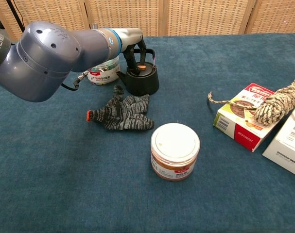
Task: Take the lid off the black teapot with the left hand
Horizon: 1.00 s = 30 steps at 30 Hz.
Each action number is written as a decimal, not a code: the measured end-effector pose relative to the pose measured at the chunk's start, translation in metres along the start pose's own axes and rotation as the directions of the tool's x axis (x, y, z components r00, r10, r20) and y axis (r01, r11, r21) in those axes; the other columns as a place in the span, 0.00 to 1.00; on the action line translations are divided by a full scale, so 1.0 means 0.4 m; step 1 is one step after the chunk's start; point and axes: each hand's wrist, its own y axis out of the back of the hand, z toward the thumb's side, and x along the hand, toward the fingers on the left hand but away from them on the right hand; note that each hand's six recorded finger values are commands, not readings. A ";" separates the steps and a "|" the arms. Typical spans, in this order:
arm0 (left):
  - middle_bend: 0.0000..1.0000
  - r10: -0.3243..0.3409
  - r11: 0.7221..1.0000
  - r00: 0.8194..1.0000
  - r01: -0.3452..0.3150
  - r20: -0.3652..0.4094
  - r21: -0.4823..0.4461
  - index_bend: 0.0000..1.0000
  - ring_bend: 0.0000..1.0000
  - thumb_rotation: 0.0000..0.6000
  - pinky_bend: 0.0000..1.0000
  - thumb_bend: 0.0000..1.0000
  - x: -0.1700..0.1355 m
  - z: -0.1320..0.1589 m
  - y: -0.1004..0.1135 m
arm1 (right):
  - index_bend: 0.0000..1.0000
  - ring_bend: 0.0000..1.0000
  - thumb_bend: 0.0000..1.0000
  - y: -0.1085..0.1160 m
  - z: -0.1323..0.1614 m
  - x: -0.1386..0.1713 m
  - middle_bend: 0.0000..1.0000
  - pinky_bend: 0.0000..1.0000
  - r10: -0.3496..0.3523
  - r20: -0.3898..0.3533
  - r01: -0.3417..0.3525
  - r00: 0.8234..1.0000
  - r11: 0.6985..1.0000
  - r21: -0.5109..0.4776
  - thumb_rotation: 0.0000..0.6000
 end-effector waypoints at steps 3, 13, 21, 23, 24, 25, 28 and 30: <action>0.00 0.004 1.000 1.000 -0.004 0.001 -0.002 0.59 0.00 1.00 0.00 0.39 -0.001 0.002 0.003 | 0.06 0.00 0.00 0.000 0.000 0.000 0.00 0.00 0.000 0.000 0.000 1.000 1.000 -0.001 1.00; 0.00 0.041 0.999 0.999 -0.041 0.024 -0.015 0.60 0.00 1.00 0.00 0.39 -0.023 0.006 0.053 | 0.06 0.00 0.00 0.002 0.003 0.002 0.00 0.00 -0.001 -0.006 0.001 1.000 1.000 -0.004 1.00; 0.00 0.077 0.996 0.996 -0.075 0.048 -0.039 0.60 0.00 1.00 0.00 0.39 -0.058 -0.007 0.099 | 0.06 0.00 0.00 0.003 0.009 0.007 0.00 0.00 -0.003 -0.016 0.003 1.000 1.000 -0.004 1.00; 0.00 0.086 0.996 0.995 -0.083 0.059 -0.045 0.61 0.00 1.00 0.00 0.39 -0.076 -0.019 0.108 | 0.07 0.00 0.00 0.003 0.010 0.008 0.00 0.00 -0.003 -0.017 0.003 1.000 1.000 -0.005 1.00; 0.00 0.089 0.995 0.994 -0.086 0.061 -0.048 0.61 0.00 1.00 0.00 0.39 -0.085 -0.028 0.110 | 0.07 0.00 0.00 0.003 0.011 0.008 0.00 0.00 -0.003 -0.018 0.003 1.000 1.000 -0.004 1.00; 0.00 0.091 0.995 0.994 -0.088 0.062 -0.051 0.61 0.00 1.00 0.00 0.39 -0.094 -0.040 0.110 | 0.07 0.00 0.00 0.002 0.013 0.009 0.00 0.00 -0.002 -0.021 0.002 1.000 1.000 -0.003 1.00; 0.00 0.088 0.994 0.995 -0.084 0.054 -0.066 0.61 0.00 1.00 0.00 0.39 -0.125 -0.092 0.095 | 0.07 0.00 0.00 0.001 0.018 0.011 0.00 0.00 0.000 -0.027 0.000 1.000 1.000 -0.001 1.00; 0.00 0.085 0.994 0.995 -0.082 0.044 -0.067 0.61 0.00 1.00 0.00 0.39 -0.145 -0.131 0.078 | 0.07 0.00 0.00 0.001 0.021 0.012 0.00 0.00 0.000 -0.030 0.000 1.000 1.000 -0.001 1.00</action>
